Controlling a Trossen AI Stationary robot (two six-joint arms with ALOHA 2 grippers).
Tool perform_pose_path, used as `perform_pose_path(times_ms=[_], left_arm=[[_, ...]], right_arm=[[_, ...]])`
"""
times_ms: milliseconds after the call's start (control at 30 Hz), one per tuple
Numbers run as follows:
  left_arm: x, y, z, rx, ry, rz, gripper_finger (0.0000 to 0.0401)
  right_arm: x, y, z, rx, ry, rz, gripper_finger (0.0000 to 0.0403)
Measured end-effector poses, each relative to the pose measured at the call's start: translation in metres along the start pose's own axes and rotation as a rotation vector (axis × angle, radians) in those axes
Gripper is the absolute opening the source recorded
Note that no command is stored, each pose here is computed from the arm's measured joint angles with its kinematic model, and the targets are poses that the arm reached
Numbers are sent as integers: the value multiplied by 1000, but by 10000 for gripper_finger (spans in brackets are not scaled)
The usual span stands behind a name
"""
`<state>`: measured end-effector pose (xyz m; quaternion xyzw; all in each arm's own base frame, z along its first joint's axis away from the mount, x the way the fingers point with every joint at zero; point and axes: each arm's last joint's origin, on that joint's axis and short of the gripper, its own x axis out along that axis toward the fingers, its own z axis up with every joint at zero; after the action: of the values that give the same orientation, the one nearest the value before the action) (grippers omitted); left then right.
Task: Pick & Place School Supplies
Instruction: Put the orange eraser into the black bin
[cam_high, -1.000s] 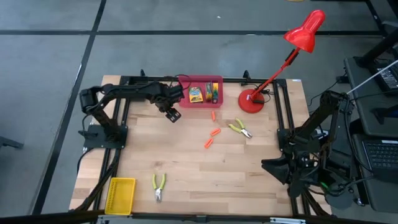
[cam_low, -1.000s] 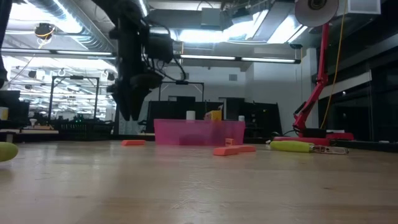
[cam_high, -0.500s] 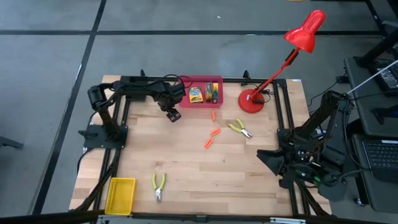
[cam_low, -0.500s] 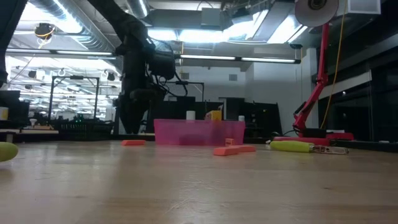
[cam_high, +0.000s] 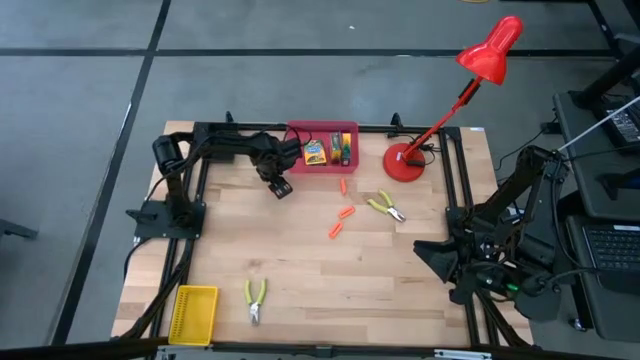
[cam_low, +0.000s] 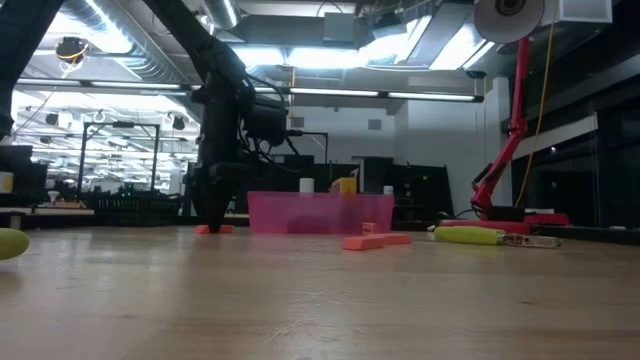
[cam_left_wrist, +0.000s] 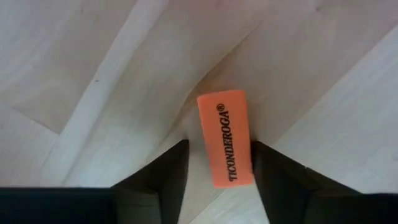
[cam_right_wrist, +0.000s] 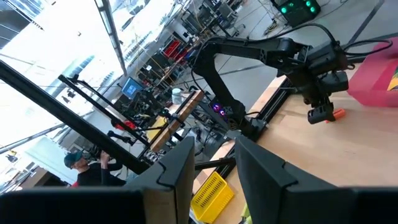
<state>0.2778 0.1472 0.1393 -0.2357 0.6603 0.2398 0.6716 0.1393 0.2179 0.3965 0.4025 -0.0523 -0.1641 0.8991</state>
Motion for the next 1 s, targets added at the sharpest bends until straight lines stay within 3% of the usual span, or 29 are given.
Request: perform_pose_path(times_ms=[267,467,633,833,1000], left_arm=[[-4,1,-1,-69,-17,-13,62],[-33,2,-8,-127,-77,-72,58],[-70,9,-24,-234,-171,-15,65],[-103,49,-54,-485,-178,175,63],[-115,91,-65,-673,-201,190,63]], right_arm=[[0,0,0,-8,-5,-2,121],[0,0,0,-24,-7,-3,121],[0,0,0,-47,-7,-4,121],[0,0,0,-72,-7,-4,121],[0,0,0,-91,-7,-4,121]])
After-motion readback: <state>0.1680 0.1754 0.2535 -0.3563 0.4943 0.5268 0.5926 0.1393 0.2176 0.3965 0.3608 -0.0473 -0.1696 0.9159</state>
